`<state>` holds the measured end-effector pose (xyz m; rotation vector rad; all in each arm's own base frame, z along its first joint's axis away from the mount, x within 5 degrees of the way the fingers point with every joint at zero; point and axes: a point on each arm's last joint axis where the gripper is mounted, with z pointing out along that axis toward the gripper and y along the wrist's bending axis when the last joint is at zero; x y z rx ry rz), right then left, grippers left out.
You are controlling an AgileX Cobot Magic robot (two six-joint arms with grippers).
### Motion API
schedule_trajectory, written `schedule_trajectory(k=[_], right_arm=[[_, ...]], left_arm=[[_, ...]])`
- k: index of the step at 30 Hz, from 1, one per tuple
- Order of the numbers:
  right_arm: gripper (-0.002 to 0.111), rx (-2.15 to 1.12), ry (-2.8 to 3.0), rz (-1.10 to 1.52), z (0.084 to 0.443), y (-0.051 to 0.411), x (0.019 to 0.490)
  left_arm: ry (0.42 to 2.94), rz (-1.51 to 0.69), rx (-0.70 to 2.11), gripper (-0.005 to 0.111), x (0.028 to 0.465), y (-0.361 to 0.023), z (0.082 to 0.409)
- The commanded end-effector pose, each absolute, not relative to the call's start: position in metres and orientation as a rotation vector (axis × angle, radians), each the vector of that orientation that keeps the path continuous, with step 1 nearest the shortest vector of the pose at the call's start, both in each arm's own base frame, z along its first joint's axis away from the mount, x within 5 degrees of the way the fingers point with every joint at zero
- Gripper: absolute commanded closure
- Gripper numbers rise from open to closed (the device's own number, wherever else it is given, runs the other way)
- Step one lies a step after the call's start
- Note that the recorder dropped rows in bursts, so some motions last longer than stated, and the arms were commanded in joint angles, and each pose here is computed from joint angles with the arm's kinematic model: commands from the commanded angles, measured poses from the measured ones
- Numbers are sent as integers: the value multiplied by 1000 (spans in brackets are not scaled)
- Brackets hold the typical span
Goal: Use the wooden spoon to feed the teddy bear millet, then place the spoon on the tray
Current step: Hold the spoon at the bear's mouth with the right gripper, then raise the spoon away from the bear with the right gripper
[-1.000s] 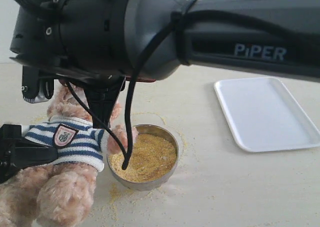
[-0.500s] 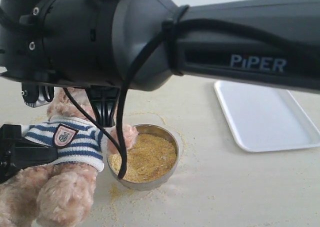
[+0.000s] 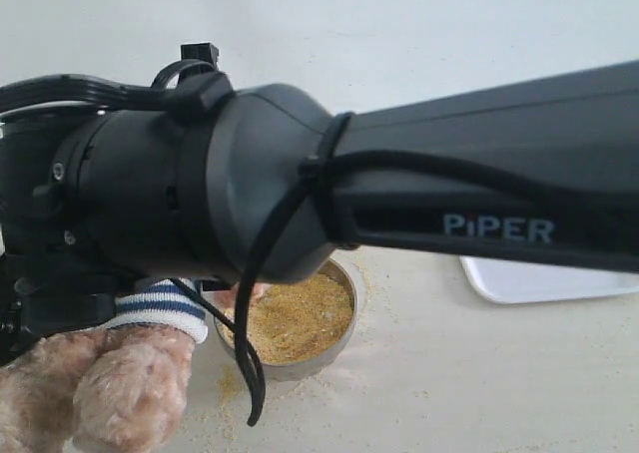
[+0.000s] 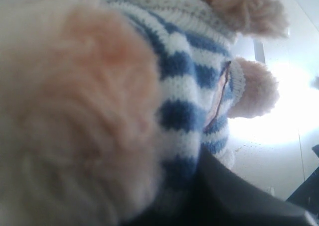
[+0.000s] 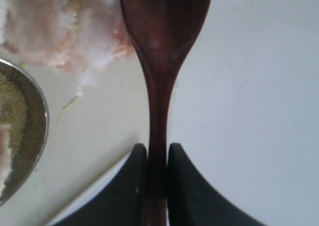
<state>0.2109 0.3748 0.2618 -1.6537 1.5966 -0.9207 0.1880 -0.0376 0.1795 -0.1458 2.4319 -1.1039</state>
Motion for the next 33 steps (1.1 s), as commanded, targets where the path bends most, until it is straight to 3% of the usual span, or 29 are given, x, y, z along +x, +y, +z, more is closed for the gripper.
schedule_trajectory(k=[1,11,23,33], right_arm=[[109,-1626,1588,-921,264,375,211],[109,-1635,1655,-879,269,369,207],[109,-1498,1688,-780,307,354,204],[109,-1322,2052,-392,349,297,220]], left_arm=[[2410,-1127,-132,102,189,-38,182],[2407,-1122,-127,102,189,-38,182],[2403,-1120,-106,102,189,-39,182],[2385,-1080,0,102,189,-39,182]])
